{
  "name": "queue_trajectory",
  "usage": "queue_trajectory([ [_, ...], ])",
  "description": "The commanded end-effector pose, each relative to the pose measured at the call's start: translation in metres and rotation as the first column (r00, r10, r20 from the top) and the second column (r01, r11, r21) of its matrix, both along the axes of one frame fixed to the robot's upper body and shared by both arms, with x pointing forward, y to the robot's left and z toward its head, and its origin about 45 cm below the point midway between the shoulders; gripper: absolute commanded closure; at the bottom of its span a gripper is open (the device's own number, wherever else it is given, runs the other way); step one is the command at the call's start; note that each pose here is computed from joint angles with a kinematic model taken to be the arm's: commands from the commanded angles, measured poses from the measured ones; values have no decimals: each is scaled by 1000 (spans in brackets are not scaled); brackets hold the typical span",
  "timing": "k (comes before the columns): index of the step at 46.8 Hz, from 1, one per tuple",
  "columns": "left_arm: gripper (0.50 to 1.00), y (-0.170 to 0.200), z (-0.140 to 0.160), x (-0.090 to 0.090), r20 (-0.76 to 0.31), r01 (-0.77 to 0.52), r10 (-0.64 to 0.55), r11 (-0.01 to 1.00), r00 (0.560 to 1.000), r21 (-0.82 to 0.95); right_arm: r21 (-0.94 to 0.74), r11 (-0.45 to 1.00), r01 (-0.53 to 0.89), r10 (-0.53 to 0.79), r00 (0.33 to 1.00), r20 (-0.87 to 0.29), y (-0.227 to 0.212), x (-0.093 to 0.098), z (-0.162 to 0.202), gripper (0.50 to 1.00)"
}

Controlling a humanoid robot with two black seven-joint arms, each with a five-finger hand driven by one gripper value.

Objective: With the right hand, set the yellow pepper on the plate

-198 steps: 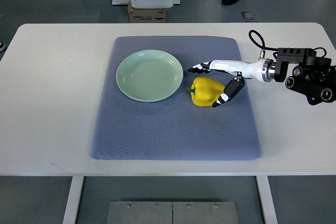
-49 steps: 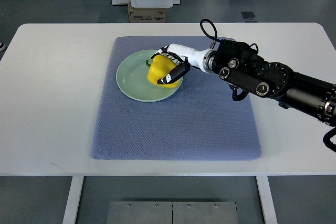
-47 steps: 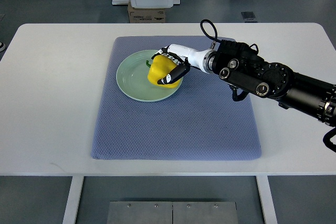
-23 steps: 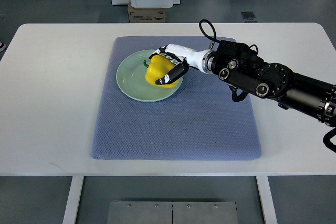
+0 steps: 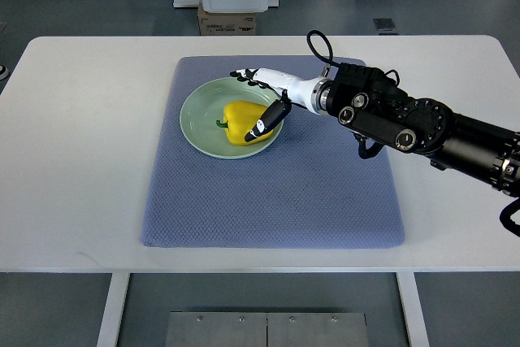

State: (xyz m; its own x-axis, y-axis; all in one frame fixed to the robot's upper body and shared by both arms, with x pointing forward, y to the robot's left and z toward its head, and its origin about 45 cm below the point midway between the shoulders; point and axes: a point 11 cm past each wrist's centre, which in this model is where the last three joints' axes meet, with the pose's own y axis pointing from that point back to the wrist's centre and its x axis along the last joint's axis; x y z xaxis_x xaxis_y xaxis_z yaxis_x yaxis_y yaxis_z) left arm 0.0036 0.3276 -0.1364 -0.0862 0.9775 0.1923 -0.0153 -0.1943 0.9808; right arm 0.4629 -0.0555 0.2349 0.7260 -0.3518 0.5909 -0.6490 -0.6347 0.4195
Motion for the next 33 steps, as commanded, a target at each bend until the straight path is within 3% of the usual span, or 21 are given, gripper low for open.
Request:
queue_trajectory([
  [1,500,0,0,0,0,0,0,1000,1000,0,23,1000,11,-12,1000,4,1,2,5,500],
  [33,500,0,0,0,0,-1,1,1000,1000,0,389,888,245,-199,968,-155,-20,16,16,500],
])
